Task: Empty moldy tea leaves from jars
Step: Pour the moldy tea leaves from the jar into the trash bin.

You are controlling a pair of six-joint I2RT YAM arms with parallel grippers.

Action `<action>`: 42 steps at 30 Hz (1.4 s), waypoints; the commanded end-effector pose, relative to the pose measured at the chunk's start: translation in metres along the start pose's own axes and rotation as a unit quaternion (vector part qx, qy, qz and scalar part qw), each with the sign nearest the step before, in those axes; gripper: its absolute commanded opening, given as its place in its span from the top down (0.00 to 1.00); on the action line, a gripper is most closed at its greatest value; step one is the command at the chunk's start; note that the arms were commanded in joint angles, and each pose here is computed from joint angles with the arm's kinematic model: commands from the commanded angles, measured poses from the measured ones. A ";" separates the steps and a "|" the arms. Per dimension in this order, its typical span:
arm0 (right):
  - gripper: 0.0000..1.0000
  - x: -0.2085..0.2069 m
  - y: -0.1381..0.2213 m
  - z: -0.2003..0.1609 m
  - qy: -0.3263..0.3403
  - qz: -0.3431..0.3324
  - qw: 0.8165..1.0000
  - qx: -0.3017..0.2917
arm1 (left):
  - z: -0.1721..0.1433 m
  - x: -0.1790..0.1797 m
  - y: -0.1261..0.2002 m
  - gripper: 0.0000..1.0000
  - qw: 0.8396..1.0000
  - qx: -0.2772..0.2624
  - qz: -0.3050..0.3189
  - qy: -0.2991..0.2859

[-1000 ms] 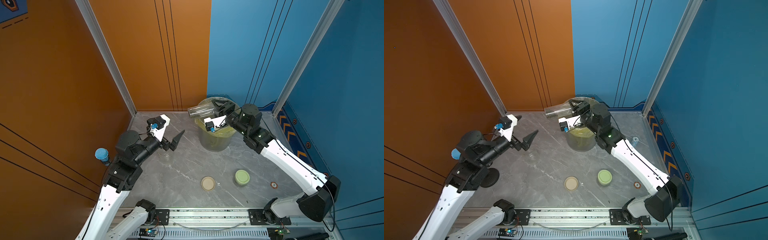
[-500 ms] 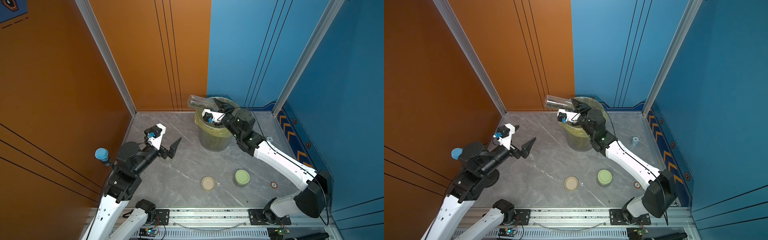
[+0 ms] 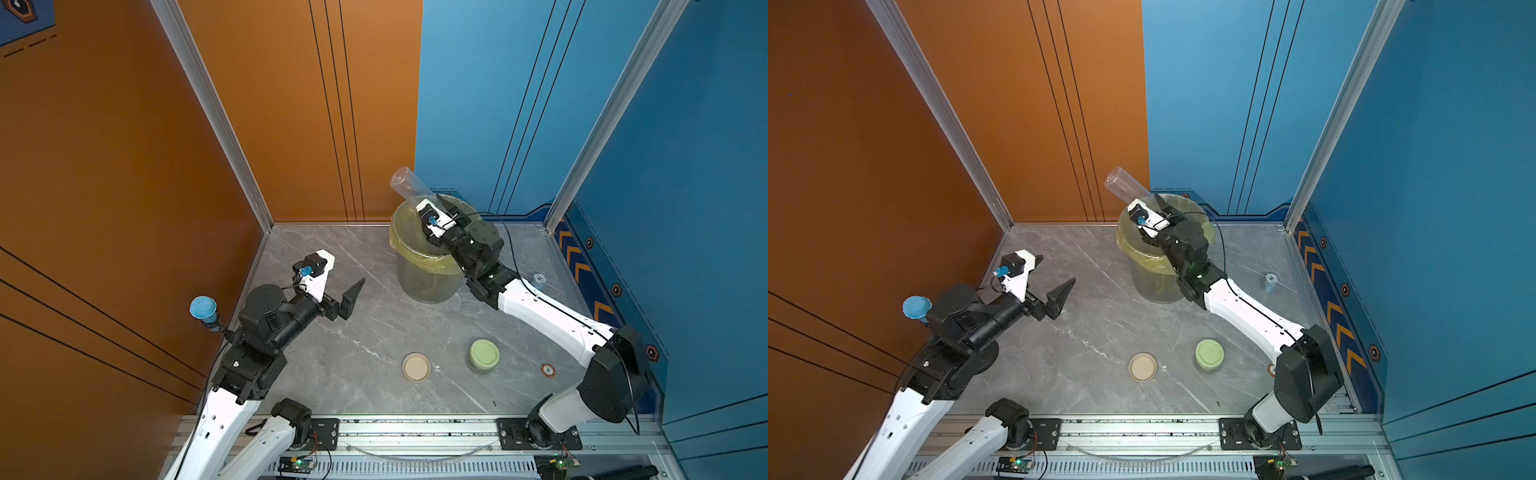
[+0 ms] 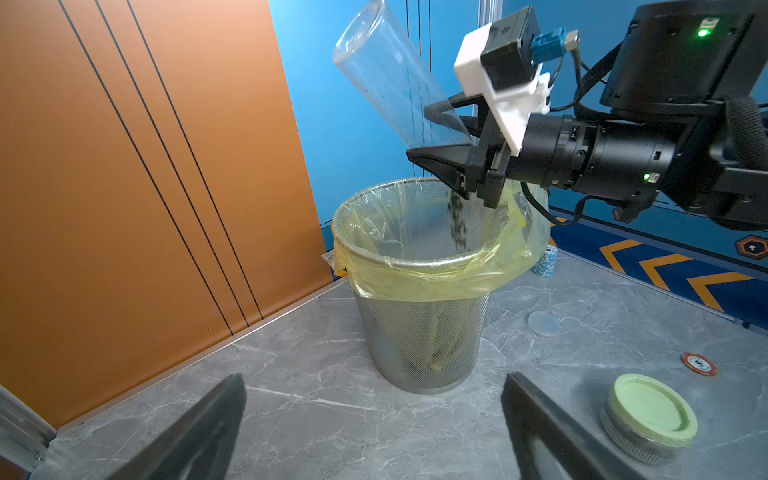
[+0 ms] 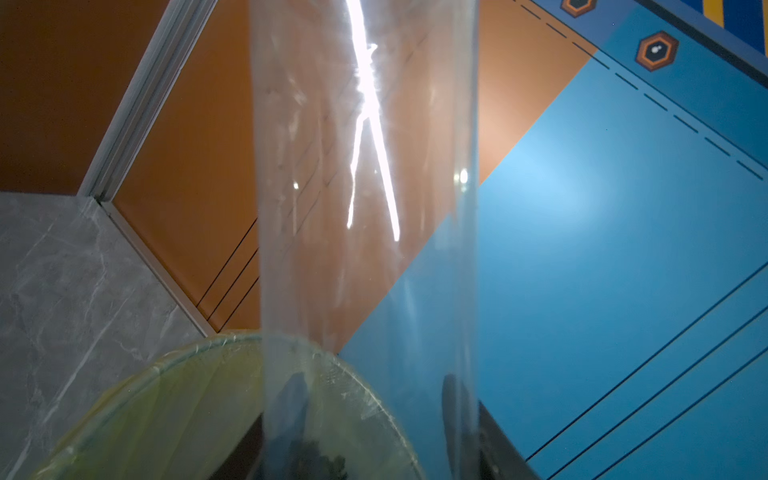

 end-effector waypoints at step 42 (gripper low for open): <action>0.85 -0.042 -0.018 0.051 -0.282 0.052 0.952 -0.108 | 0.019 -0.005 -0.004 0.02 0.999 -0.040 -0.025 0.008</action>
Point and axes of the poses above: each gripper's point midway between its finger pads, its own y axis back along the fingers, its own x axis along the line the jaws close on, z = x × y, the point moved 6 cm from there along y, back along the fingers, and after that the axes turned 12 degrees about -y, right-handed, at the moved point
